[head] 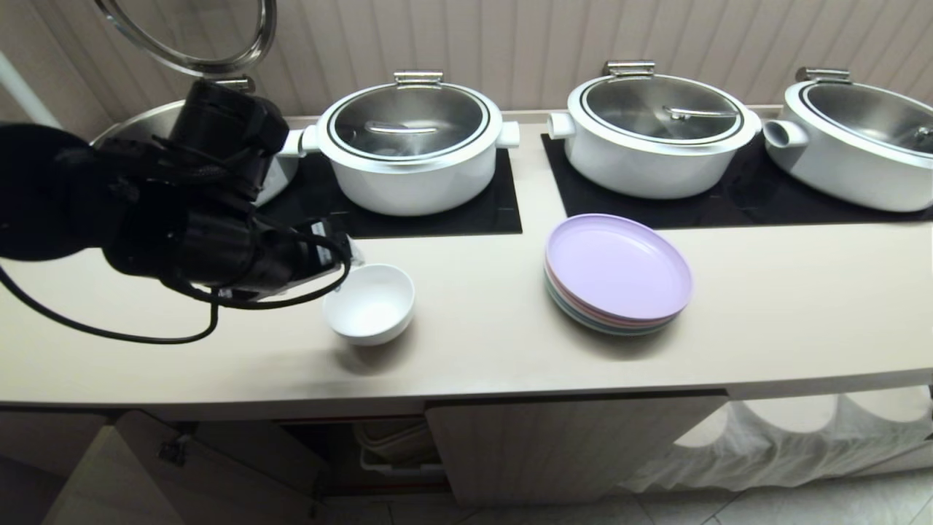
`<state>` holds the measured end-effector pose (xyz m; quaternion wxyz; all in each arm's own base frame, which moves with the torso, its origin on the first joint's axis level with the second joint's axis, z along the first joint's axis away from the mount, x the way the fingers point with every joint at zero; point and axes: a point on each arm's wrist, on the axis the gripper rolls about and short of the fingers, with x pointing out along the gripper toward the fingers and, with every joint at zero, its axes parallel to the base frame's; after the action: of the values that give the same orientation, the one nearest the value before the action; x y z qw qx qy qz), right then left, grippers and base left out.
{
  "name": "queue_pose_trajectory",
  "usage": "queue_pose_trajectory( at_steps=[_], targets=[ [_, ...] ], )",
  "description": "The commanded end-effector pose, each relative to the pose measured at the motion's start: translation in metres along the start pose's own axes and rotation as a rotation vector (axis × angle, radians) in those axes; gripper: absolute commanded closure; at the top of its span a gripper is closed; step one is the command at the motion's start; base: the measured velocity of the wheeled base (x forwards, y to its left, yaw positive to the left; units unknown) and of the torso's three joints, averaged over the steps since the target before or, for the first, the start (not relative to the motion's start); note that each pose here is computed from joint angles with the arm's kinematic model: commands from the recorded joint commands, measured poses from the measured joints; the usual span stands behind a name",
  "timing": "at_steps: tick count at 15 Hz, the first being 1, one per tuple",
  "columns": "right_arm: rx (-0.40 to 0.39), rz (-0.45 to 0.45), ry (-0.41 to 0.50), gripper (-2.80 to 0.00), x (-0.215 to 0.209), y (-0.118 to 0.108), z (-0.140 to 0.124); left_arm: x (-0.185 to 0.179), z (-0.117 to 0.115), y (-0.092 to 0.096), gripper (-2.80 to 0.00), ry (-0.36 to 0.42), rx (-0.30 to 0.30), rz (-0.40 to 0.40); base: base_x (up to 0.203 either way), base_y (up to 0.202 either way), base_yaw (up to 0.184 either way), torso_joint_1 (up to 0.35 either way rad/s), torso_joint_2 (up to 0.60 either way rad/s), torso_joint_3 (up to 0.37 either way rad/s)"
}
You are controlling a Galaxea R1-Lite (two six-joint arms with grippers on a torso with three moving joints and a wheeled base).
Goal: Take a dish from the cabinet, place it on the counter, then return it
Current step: Pick up the bowl from the table
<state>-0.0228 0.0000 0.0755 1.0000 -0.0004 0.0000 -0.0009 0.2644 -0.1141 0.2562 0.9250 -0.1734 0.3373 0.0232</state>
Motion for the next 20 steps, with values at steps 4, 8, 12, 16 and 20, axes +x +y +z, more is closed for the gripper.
queue_pose_trajectory(
  at_steps=[4, 8, 12, 16, 20],
  targets=[
    [-0.001, 0.000, 0.000, 0.00, 0.000, 0.000, 0.000, -0.016, -0.002, 0.006, 0.00, -0.031, 0.015, -0.023, 0.000, 0.000, 0.000, 0.000, 0.00, 0.000],
    [-0.001, 0.000, 0.000, 0.00, 0.000, 0.000, 0.000, -0.019, -0.002, 0.008, 0.00, -0.033, 0.012, -0.025, 0.000, 0.000, 0.000, 0.000, 0.00, 0.000],
    [-0.001, 0.000, 0.000, 0.00, 0.000, 0.000, 0.000, -0.023, -0.008, 0.014, 0.00, -0.024, 0.015, -0.015, 0.000, 0.000, 0.000, 0.000, 0.00, 0.000],
    [-0.001, 0.000, 0.000, 0.00, 0.000, 0.000, 0.000, -0.016, -0.016, 0.018, 0.00, -0.073, 0.003, -0.040, 0.000, 0.000, 0.000, 0.000, 0.00, 0.000],
    [-0.001, 0.000, 0.000, 0.00, 0.000, 0.000, 0.000, 0.006, -0.036, 0.026, 0.00, -0.222, 0.089, -0.113, 0.000, 0.000, 0.000, 0.000, 0.00, 0.000]
  ],
)
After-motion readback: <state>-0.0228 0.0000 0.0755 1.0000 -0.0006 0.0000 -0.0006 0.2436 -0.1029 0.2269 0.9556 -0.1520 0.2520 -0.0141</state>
